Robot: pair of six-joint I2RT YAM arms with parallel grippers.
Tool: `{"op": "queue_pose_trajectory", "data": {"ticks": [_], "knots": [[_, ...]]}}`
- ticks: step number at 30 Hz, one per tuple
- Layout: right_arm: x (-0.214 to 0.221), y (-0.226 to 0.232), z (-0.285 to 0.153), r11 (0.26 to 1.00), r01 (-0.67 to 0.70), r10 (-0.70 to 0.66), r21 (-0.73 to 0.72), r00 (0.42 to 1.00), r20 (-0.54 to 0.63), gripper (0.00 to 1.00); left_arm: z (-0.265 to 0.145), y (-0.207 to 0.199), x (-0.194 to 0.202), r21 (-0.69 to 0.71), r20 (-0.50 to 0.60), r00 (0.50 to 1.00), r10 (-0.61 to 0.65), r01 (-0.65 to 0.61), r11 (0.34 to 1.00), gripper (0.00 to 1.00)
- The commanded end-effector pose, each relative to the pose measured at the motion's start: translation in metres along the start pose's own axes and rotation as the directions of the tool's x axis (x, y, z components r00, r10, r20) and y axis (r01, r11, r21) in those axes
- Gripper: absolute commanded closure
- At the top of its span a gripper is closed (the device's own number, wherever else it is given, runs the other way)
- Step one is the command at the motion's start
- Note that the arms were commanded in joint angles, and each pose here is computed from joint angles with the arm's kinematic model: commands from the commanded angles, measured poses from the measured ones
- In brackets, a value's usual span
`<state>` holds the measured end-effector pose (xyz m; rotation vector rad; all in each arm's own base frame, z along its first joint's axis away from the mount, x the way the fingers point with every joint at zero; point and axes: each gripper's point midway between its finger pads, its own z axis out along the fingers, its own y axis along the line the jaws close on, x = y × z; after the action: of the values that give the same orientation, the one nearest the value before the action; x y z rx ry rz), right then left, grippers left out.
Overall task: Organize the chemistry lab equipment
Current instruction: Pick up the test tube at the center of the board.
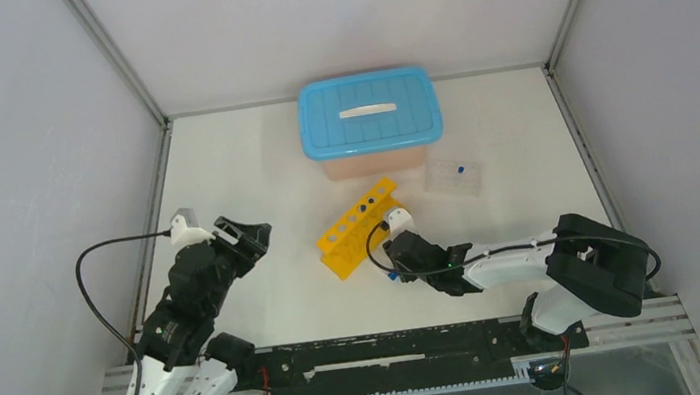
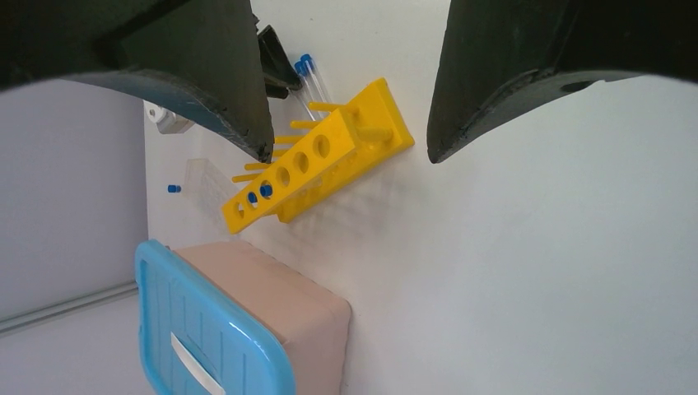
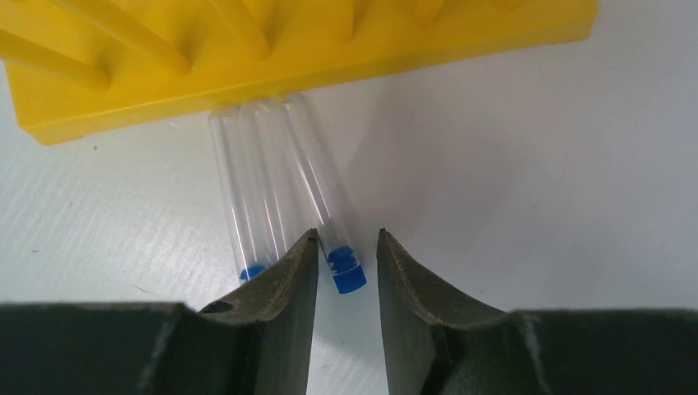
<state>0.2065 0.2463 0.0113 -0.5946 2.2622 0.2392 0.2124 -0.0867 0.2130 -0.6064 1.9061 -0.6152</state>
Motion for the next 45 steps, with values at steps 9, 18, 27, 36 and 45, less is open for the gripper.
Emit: {"op": "queue_pose_trajectory", "data": {"ticks": [9,18,27,36,45], "knots": [[0.012,0.007,0.004,0.999,-0.001,0.0,-0.032,1.0,-0.028,0.77,0.005,-0.007,-0.005,0.024,0.025,1.0,-0.016,0.016,1.0,0.28],[0.022,0.006,-0.001,0.999,-0.019,0.017,-0.039,0.999,-0.044,0.88,0.004,-0.009,-0.006,0.027,0.027,0.999,-0.027,0.027,0.999,0.28],[0.012,0.004,-0.015,0.998,-0.022,0.021,-0.062,0.999,-0.029,0.94,0.004,-0.016,-0.007,0.035,0.014,0.999,-0.046,0.045,0.998,0.28],[0.002,0.0,-0.034,0.996,-0.065,0.064,-0.064,0.998,-0.012,0.94,0.005,-0.027,-0.002,0.065,-0.038,0.999,-0.037,0.04,0.997,0.28],[-0.042,0.014,-0.079,0.978,-0.085,0.1,-0.19,0.993,0.068,0.94,0.007,-0.068,0.021,0.24,-0.19,0.982,-0.012,0.058,0.969,0.27]]}}
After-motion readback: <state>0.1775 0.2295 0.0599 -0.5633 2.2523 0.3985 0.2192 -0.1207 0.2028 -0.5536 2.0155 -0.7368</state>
